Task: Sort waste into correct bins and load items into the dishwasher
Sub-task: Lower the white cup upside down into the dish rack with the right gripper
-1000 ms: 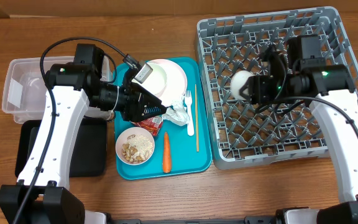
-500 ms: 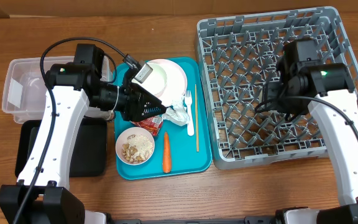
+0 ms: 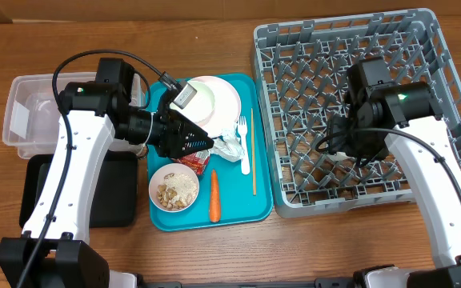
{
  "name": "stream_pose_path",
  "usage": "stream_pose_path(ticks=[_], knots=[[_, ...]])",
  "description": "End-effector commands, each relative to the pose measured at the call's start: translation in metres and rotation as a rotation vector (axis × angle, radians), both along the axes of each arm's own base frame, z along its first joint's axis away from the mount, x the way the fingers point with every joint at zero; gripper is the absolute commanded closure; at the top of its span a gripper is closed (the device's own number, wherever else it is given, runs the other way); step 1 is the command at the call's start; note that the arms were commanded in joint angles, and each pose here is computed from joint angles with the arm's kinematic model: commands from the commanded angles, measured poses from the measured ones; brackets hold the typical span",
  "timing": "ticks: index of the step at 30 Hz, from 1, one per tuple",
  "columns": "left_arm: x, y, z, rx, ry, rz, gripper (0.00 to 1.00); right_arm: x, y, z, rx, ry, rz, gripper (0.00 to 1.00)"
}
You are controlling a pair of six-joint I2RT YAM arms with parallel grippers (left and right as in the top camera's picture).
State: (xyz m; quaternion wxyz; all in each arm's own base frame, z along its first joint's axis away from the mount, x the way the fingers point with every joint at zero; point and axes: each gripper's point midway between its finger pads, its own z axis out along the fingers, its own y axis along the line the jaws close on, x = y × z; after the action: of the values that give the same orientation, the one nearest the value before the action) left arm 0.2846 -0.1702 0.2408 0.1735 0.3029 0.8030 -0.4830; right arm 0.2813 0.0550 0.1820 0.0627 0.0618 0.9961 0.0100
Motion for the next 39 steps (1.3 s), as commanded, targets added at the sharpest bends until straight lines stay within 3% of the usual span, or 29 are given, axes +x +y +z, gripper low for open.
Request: stream_pose_path(ticks=[1,25,27,29,32,33,34,39], knots=[[0.001,0.001,-0.003,0.017,0.010,0.004,0.59,-0.001,0.006,-0.002,0.013,-0.006,0.002,0.74],[-0.002,0.001,-0.004,0.019,0.026,0.004,0.59,-0.010,0.008,-0.070,0.007,0.041,0.002,0.74],[-0.002,0.001,-0.004,0.019,0.026,0.004,0.57,-0.008,0.009,-0.069,0.009,0.033,0.002,0.61],[-0.002,0.001,-0.003,0.018,0.026,0.004,0.48,-0.006,0.009,-0.069,0.011,0.026,0.003,0.38],[-0.002,0.001,-0.003,0.018,0.025,0.004,0.35,-0.002,0.010,-0.064,0.013,0.012,0.003,0.19],[-0.002,0.001,-0.003,0.018,0.026,0.004,0.27,0.003,0.011,-0.054,0.017,-0.009,0.022,0.09],[-0.002,0.001,-0.003,0.017,0.026,0.004,0.26,0.006,0.011,-0.049,0.017,-0.019,0.027,0.02],[-0.002,0.001,-0.003,0.018,0.049,0.017,0.24,0.015,0.014,-0.020,0.025,-0.066,0.059,0.00]])
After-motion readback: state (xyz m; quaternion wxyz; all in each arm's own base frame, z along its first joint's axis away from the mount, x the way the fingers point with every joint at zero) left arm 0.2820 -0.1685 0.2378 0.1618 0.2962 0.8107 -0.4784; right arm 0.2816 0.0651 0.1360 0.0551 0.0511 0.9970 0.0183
